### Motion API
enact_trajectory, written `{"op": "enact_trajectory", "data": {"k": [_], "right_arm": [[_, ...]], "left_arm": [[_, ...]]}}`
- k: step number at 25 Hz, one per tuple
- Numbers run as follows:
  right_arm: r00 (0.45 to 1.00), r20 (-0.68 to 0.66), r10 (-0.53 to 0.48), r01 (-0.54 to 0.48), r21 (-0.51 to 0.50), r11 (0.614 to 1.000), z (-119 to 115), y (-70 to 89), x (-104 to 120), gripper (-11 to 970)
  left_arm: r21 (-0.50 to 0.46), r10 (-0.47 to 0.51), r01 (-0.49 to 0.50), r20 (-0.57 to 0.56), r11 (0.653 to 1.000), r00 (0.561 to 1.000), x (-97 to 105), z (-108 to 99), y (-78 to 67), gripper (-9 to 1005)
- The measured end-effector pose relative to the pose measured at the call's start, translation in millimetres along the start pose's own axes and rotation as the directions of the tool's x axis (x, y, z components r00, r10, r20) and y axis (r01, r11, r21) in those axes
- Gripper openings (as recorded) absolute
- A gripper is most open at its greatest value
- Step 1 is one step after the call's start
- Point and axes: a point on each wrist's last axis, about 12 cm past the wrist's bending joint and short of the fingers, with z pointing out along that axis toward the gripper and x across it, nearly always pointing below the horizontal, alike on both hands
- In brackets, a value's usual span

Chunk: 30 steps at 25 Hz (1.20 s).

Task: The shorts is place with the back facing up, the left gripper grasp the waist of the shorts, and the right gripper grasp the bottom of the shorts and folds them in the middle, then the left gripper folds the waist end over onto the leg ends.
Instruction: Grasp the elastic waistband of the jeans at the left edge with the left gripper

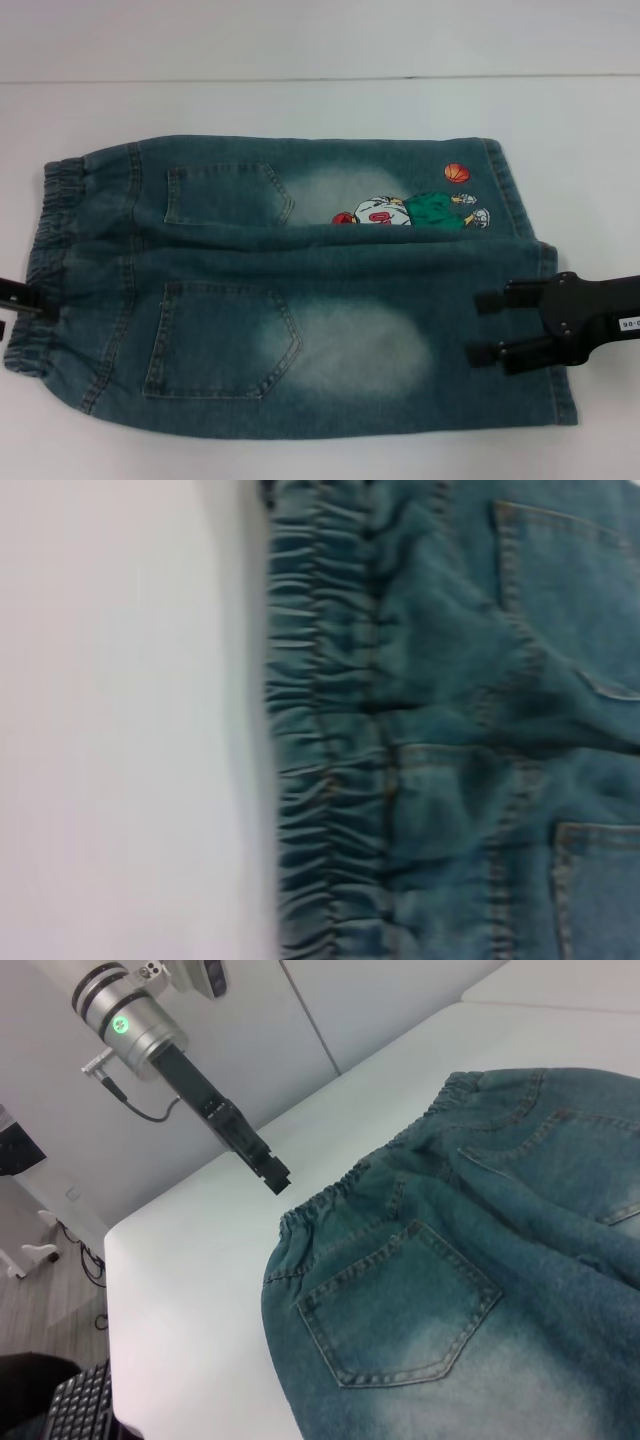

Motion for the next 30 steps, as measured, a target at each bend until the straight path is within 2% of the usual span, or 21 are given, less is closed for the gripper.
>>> {"op": "enact_trajectory", "data": {"k": [10, 30], "right_arm": [[1.0, 0.001, -0.01, 0.01, -0.002, 1.0, 1.6, -0.2, -1.6, 945], [1.0, 0.001, -0.009, 0.009, -0.004, 1.0, 1.8, 0.0, -1.3, 945]], "left_arm": [[-0.066, -0.037, 0.035, -0.025, 0.997, 0.999, 2.5, 10.7, 9.5, 898], [-0.075, -0.026, 0.023, -0.046, 0.997, 0.999, 2.8, 20.1, 6.9, 893]]}}
